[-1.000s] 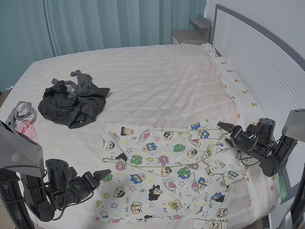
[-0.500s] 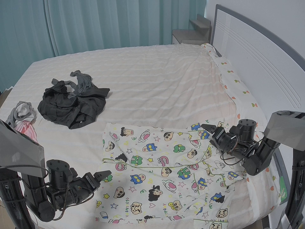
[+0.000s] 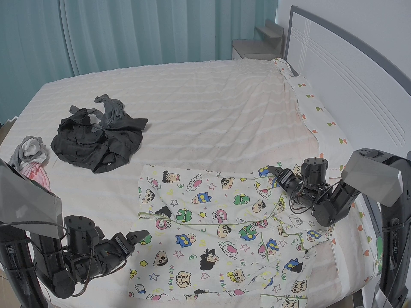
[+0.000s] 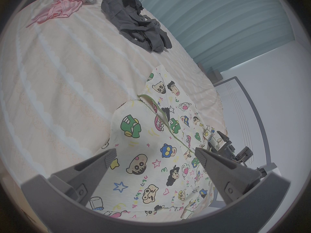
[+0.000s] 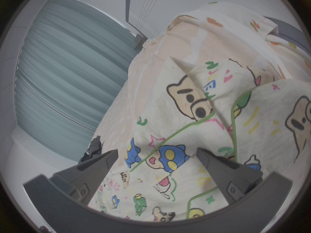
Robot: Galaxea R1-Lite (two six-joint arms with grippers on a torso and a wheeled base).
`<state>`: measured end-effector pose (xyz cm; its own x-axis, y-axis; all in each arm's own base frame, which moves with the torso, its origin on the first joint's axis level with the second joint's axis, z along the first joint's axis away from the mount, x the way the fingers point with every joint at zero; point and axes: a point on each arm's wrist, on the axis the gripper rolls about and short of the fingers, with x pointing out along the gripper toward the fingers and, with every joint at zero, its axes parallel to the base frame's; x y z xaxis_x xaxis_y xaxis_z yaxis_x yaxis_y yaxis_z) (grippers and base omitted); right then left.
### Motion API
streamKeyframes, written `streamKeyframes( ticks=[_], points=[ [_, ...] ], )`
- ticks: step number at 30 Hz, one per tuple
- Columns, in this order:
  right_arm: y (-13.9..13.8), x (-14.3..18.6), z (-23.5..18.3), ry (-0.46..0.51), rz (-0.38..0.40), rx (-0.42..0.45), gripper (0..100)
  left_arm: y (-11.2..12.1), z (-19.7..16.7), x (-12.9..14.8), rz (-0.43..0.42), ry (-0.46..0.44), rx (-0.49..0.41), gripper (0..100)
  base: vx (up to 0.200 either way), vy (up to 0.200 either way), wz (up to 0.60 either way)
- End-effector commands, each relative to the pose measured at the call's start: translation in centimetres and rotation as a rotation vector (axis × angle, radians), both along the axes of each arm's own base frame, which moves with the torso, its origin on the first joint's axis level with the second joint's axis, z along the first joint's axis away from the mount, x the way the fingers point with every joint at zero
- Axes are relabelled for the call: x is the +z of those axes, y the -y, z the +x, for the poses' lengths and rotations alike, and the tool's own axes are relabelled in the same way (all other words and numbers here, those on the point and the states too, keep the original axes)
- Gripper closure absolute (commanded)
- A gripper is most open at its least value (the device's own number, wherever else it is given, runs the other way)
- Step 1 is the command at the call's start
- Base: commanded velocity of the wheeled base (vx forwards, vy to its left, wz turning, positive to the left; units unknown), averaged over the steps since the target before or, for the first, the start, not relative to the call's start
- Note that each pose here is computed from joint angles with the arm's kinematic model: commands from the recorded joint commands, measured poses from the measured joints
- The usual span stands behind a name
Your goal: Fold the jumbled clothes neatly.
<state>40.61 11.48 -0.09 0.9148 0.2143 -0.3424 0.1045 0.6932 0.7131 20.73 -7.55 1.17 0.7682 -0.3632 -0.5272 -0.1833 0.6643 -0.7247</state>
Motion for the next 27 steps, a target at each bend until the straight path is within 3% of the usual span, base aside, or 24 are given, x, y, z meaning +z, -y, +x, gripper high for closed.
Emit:
streamKeyframes(
  ticks=[1,8,15,27],
  points=[
    [-0.1,-1.2,0.2,-0.014,-0.028,-0.004,0,0.0,-0.1,0.0,-0.003,0.003,0.001,0,0.0,0.0,0.0],
    [-0.1,-0.4,0.2,0.015,-0.043,-0.034,0,-0.1,-0.2,0.0,-0.002,0.002,0.001,0,0.0,0.0,0.0],
    [0.5,0.0,-0.5,0.017,-0.108,-0.049,0,-0.1,-0.2,0.0,-0.001,0.002,0.002,0,0.0,0.0,0.0],
    [0.4,-0.2,-0.8,0.002,-0.12,-0.046,0,-0.1,-0.2,0.0,0.001,0.003,0.003,0,0.0,0.0,0.0]
  ],
)
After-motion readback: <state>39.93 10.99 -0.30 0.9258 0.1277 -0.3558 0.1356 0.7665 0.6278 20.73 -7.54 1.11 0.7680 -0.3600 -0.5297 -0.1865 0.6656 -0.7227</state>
